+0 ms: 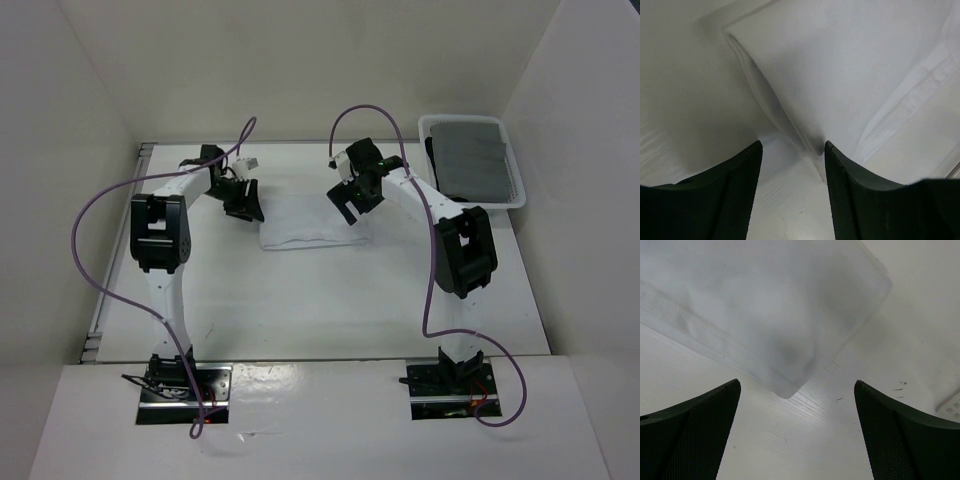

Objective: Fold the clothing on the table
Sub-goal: Fold the skirt

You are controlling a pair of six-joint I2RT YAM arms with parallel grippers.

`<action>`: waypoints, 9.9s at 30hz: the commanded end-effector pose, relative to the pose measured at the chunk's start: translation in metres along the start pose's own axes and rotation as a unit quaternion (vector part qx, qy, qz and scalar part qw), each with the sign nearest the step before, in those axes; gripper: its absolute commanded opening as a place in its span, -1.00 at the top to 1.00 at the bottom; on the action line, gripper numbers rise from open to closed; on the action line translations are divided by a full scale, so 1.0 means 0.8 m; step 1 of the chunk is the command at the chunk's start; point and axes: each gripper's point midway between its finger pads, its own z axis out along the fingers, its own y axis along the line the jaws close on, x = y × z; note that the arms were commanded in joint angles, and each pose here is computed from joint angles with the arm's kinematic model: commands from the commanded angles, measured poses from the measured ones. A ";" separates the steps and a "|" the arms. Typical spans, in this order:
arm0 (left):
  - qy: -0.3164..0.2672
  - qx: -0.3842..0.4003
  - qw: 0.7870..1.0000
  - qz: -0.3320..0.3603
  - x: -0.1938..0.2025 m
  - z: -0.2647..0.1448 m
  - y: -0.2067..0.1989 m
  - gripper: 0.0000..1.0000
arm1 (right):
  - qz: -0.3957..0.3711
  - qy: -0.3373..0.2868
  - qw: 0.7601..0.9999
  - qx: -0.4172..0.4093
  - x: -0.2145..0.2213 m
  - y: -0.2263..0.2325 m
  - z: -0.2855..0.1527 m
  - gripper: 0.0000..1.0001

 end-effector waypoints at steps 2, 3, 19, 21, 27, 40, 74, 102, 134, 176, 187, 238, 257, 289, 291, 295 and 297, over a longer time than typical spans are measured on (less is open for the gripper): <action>0.004 0.015 1.000 0.004 -0.003 0.017 -0.004 -0.19 | 0.003 -0.018 1.000 0.016 -0.012 -0.010 -0.006 -0.96; 0.007 0.016 1.000 0.001 0.000 0.017 -0.005 -0.17 | 0.003 -0.018 1.000 0.016 -0.012 -0.010 -0.006 -0.96; 0.020 0.019 1.000 -0.004 0.003 0.031 -0.001 -0.06 | 0.004 -0.021 1.000 0.021 -0.014 -0.013 -0.006 -0.96; 0.021 0.014 1.000 -0.004 0.003 0.031 0.001 -0.02 | 0.004 -0.021 1.000 0.021 -0.014 -0.013 -0.006 -0.96; 0.025 0.010 1.000 -0.006 0.006 0.034 0.005 0.18 | 0.008 -0.020 0.999 0.024 -0.012 -0.018 -0.006 -0.96; 0.057 -0.034 0.997 -0.035 0.028 0.058 0.026 0.74 | 0.032 -0.025 0.998 0.044 -0.007 -0.041 -0.011 -0.96; 0.065 -0.032 0.997 -0.031 0.031 0.044 0.016 0.84 | 0.176 -0.003 0.972 -0.155 0.032 -0.033 0.074 -0.49; 0.069 -0.023 0.997 -0.031 0.034 0.036 0.013 0.84 | 0.150 0.011 0.972 -0.181 0.028 0.000 0.088 0.00; 0.074 -0.023 0.996 -0.031 0.036 0.036 0.021 0.84 | 0.096 0.010 0.990 -0.104 -0.030 0.002 0.080 1.00; 0.077 -0.023 0.996 -0.029 0.047 0.028 0.021 0.84 | 0.012 -0.043 0.994 -0.101 -0.142 0.102 0.024 1.00; 0.073 -0.020 0.997 -0.033 0.046 0.025 0.023 0.84 | -0.013 -0.074 0.990 -0.122 -0.166 0.141 -0.004 1.00; 0.084 -0.020 0.996 -0.037 0.067 0.012 0.024 0.84 | -0.105 -0.075 0.960 -0.248 -0.166 0.282 0.040 -0.12; 0.083 -0.011 0.995 -0.044 0.070 0.011 0.024 0.84 | -0.111 -0.104 0.959 -0.240 -0.185 0.274 0.006 -0.60; 0.072 -0.008 0.997 -0.034 0.065 -0.006 0.016 0.84 | -0.091 -0.065 0.984 -0.136 -0.163 0.156 0.024 -0.60; 0.072 -0.008 0.997 -0.034 0.065 -0.006 0.016 0.84 | -0.086 -0.063 0.986 -0.127 -0.163 0.153 0.032 -0.60; 0.072 -0.008 0.997 -0.034 0.065 -0.006 0.016 0.84 | -0.081 -0.061 0.987 -0.121 -0.162 0.151 0.037 -0.60; 0.072 -0.008 0.997 -0.034 0.065 -0.006 0.016 0.84 | -0.081 -0.060 0.988 -0.116 -0.162 0.150 0.043 -0.60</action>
